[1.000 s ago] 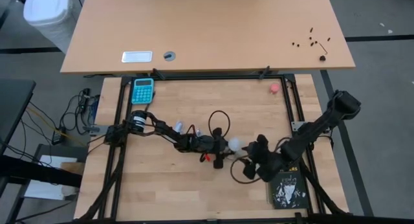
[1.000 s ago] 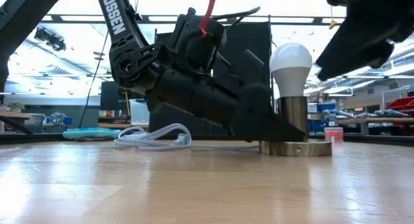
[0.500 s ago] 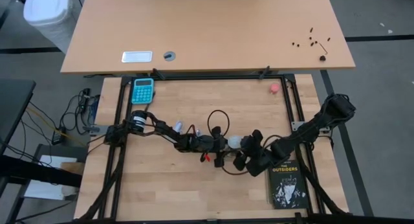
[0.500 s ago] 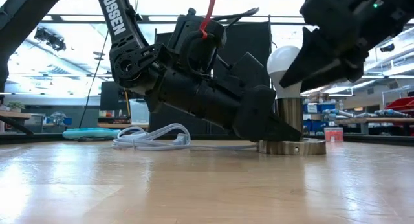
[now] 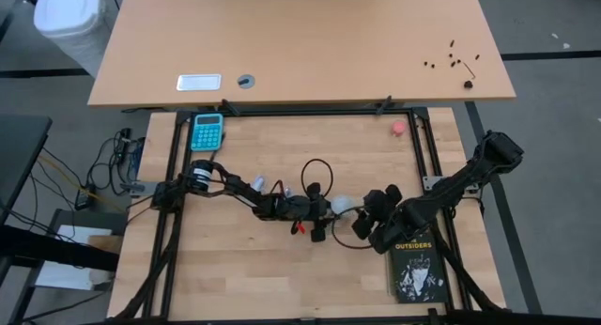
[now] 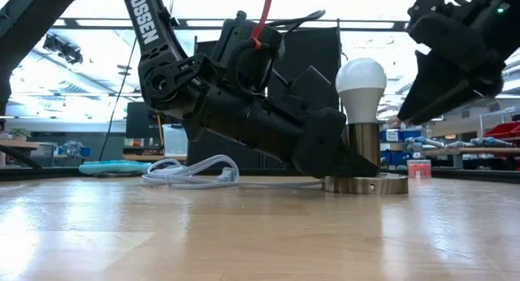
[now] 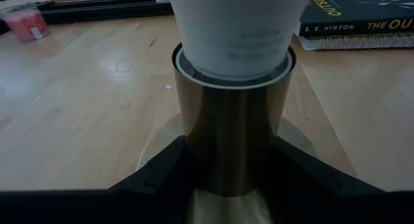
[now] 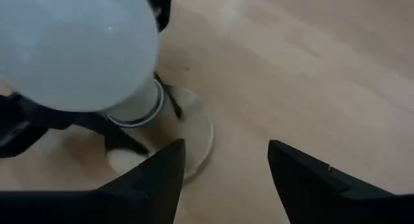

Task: Screw lightbulb
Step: Remove the lightbulb from the lamp

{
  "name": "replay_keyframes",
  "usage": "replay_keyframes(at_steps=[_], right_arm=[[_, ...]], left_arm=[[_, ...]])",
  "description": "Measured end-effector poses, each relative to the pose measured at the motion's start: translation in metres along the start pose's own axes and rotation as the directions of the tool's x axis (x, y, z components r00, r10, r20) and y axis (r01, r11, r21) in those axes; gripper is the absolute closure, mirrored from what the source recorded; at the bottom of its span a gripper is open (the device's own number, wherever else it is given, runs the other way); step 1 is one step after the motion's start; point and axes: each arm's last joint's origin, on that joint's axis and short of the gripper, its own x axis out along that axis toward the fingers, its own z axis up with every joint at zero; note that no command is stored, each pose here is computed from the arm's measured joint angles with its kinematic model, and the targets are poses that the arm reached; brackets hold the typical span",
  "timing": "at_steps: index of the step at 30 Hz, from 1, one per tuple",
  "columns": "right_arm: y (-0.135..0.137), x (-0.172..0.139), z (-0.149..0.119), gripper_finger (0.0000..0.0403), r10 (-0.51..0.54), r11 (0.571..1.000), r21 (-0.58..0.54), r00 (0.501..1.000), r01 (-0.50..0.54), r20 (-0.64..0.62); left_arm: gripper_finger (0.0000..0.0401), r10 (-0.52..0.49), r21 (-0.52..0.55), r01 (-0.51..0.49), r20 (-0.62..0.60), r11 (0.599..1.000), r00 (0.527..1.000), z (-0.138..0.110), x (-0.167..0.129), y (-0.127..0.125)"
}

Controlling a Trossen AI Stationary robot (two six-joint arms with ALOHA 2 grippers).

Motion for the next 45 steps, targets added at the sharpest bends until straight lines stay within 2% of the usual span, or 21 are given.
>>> replay_keyframes(at_steps=[8,19,24,26,28,30,32,35,38,41,45], right_arm=[[0.027,-0.007,0.005,0.0172,0.226,0.969,-0.116,0.973,-0.219,0.056],[0.026,0.012,0.027,0.0172,0.233,0.967,-0.119,0.971,-0.226,0.047],[0.018,0.016,0.026,0.0172,0.168,0.972,-0.166,0.986,-0.165,0.006],[0.010,0.017,0.023,0.0173,0.093,0.982,-0.164,0.996,-0.094,-0.015],[-0.004,0.015,0.020,0.0173,-0.024,0.992,-0.125,1.000,0.022,-0.009],[-0.009,0.014,0.018,0.0173,-0.070,0.994,-0.080,0.998,0.069,-0.011],[-0.004,0.011,0.014,0.0173,-0.012,0.995,-0.097,0.998,0.006,-0.060],[0.009,0.008,0.013,0.0173,0.137,0.980,-0.123,0.980,-0.155,-0.144],[0.020,0.006,0.015,0.0173,0.246,0.955,-0.134,0.960,-0.263,-0.136],[0.025,0.006,0.021,0.0173,0.285,0.943,-0.155,0.955,-0.295,-0.082],[0.023,0.014,0.030,0.0173,0.272,0.947,-0.160,0.961,-0.278,-0.058]], left_arm=[[0.0208,-0.001,-0.001,0.001,0.000,1.000,1.000,0.000,0.000,0.000],[0.0208,-0.001,-0.008,0.001,0.000,1.000,1.000,0.000,0.000,0.000],[0.0208,0.000,-0.008,0.000,0.000,1.000,1.000,0.000,0.000,0.000],[0.0208,-0.001,-0.008,0.001,-0.001,1.000,1.000,0.000,0.000,0.000],[0.0208,-0.005,-0.004,0.005,-0.001,1.000,1.000,0.000,0.000,0.000],[0.0208,-0.009,-0.003,0.009,-0.001,1.000,1.000,0.000,0.000,0.000],[0.0208,-0.014,-0.004,0.014,-0.001,1.000,1.000,0.000,0.000,0.000],[0.0208,-0.014,-0.004,0.014,0.001,1.000,1.000,0.000,0.000,-0.001],[0.0208,-0.014,-0.004,0.014,0.001,1.000,1.000,0.000,0.000,-0.001],[0.0208,-0.013,-0.004,0.013,0.001,1.000,1.000,0.000,0.000,0.000],[0.0208,-0.008,-0.008,0.008,0.001,1.000,1.000,0.000,0.000,0.000]])
